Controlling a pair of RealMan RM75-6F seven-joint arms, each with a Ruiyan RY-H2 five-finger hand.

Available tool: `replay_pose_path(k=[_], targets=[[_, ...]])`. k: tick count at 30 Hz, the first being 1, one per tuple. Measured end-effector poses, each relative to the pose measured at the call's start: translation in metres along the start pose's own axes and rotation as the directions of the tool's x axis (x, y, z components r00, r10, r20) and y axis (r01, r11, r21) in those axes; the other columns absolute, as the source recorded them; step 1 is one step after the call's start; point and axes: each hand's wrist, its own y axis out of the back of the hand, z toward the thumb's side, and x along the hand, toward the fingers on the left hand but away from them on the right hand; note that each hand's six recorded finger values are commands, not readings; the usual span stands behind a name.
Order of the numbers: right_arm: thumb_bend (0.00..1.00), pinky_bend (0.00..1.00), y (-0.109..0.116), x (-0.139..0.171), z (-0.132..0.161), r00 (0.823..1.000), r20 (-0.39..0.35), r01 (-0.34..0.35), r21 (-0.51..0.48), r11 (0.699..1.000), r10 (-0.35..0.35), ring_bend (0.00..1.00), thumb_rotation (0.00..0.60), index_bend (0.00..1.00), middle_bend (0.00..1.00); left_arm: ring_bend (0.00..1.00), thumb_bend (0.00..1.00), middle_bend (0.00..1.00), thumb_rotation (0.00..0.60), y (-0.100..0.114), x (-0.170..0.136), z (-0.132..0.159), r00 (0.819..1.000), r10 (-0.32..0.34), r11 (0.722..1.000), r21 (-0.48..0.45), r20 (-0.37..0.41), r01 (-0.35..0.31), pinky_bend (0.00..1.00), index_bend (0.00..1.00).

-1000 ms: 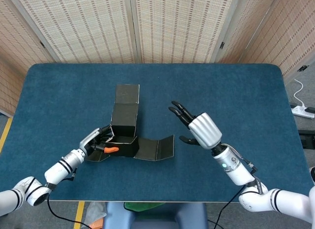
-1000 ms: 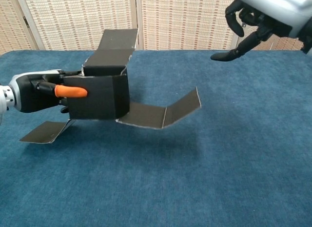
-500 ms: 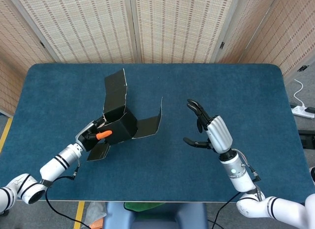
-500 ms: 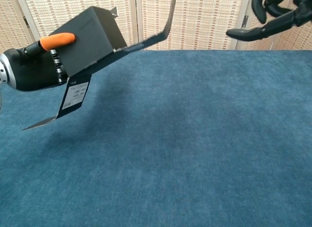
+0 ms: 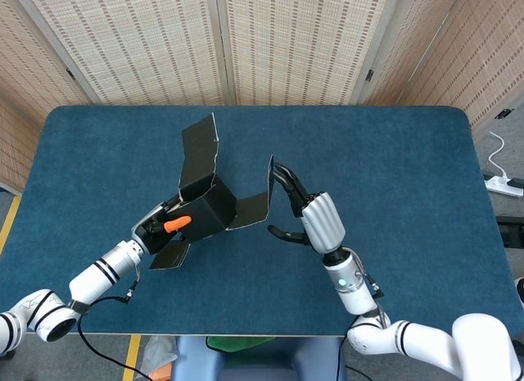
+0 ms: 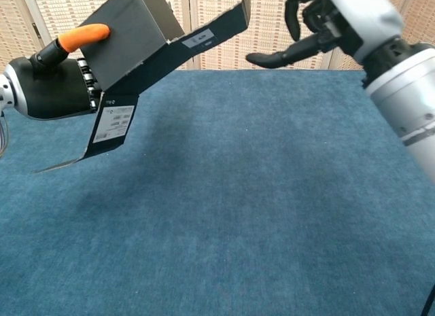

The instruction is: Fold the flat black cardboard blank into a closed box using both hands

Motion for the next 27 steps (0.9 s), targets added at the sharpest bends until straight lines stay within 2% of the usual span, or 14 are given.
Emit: replay_pose_path(k=[7,12,21,27], targets=[[0.00,1.00,-0.011,-0.030,0.017,0.995,-0.053,0.094,0.102,0.990,-0.089,0.70,0.600,0.00,0.04,0.55,0.19,0.31,0.600,-0.004,-0.008,-0.006,0.999,-0.047,0.997,0.061,-0.013,0.048,0.76,0.29],[0.00,1.00,-0.011,-0.039,0.024,0.992,-0.076,0.108,0.121,0.987,-0.100,0.70,0.600,0.00,0.04,0.55,0.19,0.31,0.600,-0.001,-0.010,-0.012,0.997,-0.067,0.987,0.145,-0.029,0.070,0.76,0.29],[0.00,1.00,-0.013,-0.045,0.033,0.992,-0.110,0.079,0.137,0.987,-0.064,0.70,0.600,0.00,0.04,0.55,0.19,0.31,0.600,0.003,-0.007,-0.017,0.997,-0.075,0.946,0.313,-0.032,0.081,0.76,0.29],[0.00,1.00,-0.023,-0.041,0.035,0.992,-0.126,0.007,0.191,0.982,0.018,0.69,0.600,0.00,0.03,0.55,0.19,0.30,0.600,0.007,-0.003,-0.018,0.998,-0.062,0.921,0.385,-0.028,0.068,0.76,0.29]])
